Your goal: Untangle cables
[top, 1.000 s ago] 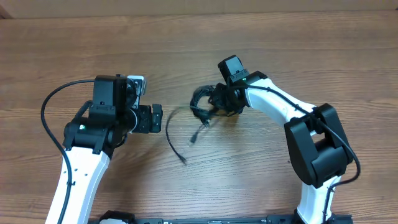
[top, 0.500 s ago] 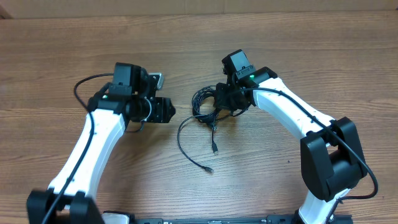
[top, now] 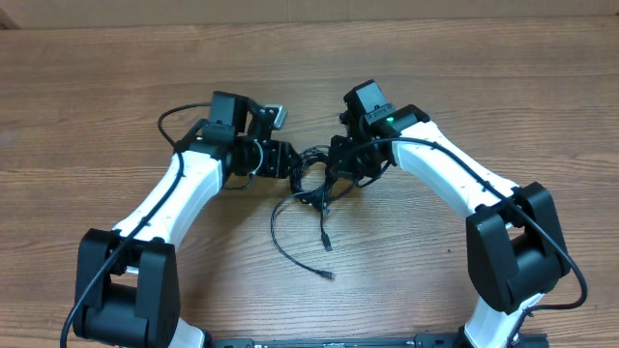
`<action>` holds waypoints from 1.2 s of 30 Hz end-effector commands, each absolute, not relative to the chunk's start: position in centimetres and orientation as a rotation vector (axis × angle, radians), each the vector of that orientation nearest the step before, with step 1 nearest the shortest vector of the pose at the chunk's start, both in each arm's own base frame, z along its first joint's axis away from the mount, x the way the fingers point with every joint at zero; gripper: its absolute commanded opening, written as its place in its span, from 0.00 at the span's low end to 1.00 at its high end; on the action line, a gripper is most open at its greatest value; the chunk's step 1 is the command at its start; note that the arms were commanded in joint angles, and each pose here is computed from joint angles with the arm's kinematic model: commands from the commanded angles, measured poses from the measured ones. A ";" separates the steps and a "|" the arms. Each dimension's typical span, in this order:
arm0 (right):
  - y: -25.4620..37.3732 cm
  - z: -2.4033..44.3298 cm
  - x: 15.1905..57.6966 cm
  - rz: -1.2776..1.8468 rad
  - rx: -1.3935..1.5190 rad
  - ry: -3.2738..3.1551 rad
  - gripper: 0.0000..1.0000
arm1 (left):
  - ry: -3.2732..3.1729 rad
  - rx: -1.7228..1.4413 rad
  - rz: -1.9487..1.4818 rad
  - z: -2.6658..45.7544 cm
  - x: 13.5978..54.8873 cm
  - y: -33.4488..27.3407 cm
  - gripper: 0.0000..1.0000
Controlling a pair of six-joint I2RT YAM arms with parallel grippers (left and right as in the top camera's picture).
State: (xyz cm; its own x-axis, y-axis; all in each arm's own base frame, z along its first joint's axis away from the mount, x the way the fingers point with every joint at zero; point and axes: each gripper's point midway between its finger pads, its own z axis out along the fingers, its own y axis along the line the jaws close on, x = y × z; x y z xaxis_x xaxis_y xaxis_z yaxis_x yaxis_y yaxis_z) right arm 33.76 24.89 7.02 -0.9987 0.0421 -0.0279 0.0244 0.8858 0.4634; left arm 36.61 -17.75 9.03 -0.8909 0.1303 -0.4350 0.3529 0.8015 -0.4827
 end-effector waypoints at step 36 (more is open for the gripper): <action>25.6 7.6 31.6 0.630 0.095 3.076 0.04 | 2.757 0.523 -0.433 2.8 34.7 -19.4 0.52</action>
State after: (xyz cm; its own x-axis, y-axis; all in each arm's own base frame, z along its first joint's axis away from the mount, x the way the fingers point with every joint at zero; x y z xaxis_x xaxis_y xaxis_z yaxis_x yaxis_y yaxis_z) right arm 30.94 24.95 6.03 -0.9977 0.0564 0.0369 0.0658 0.9325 0.3551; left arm 35.44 -18.79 4.28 -0.8832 0.2747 -0.3800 0.3733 0.9024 -0.2153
